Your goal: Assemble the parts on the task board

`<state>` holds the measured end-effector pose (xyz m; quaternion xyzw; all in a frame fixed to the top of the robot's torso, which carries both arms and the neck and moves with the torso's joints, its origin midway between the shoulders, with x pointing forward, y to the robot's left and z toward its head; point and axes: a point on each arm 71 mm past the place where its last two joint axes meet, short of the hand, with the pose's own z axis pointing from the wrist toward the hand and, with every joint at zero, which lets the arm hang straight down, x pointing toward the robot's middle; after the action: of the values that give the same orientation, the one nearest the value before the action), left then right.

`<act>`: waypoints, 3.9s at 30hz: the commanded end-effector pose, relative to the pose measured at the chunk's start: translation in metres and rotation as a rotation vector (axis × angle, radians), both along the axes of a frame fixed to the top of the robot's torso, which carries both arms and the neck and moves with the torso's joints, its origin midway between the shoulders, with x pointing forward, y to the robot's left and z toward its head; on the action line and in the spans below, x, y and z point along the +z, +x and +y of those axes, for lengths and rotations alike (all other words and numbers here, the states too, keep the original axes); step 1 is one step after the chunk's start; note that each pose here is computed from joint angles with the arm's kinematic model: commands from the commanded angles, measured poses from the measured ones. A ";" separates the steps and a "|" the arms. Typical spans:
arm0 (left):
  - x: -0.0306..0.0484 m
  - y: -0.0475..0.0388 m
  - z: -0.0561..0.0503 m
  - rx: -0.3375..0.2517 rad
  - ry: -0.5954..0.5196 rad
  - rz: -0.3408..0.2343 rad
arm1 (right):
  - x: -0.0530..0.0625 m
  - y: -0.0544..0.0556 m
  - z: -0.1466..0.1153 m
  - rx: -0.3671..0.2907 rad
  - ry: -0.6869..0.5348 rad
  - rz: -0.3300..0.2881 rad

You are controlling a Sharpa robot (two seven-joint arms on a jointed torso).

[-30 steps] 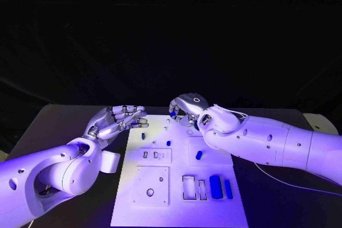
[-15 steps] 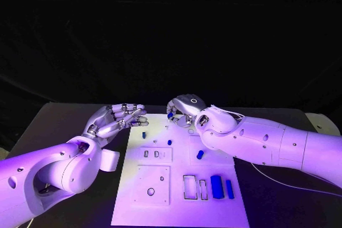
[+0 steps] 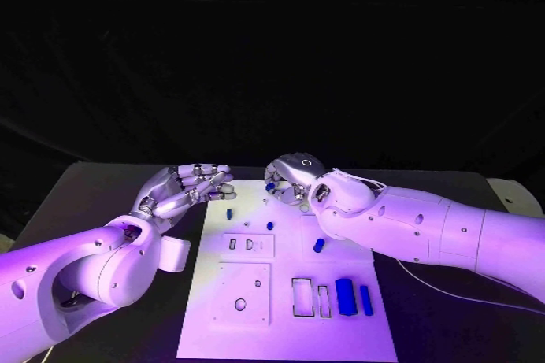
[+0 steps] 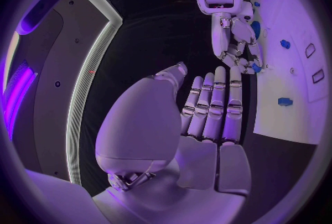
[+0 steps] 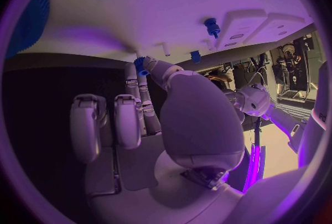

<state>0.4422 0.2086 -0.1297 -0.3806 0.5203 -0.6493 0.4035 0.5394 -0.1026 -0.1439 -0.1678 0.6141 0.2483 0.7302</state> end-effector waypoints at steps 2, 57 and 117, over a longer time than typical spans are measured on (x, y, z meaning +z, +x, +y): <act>0.0024 -0.0010 -0.002 -0.022 -0.008 -0.012 | -0.005 0.001 0.001 0.001 -0.030 0.029; 0.0021 0.0026 0.009 -0.005 -0.002 -0.011 | 0.009 -0.025 -0.131 -0.208 0.180 0.333; 0.0009 0.0034 0.009 -0.012 0.001 0.002 | 0.005 -0.022 -0.101 -0.209 0.094 0.109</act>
<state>0.4462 0.2199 -0.1300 -0.3838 0.5225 -0.6435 0.4070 0.5190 -0.2046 -0.1450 -0.0420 0.6851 0.2197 0.6932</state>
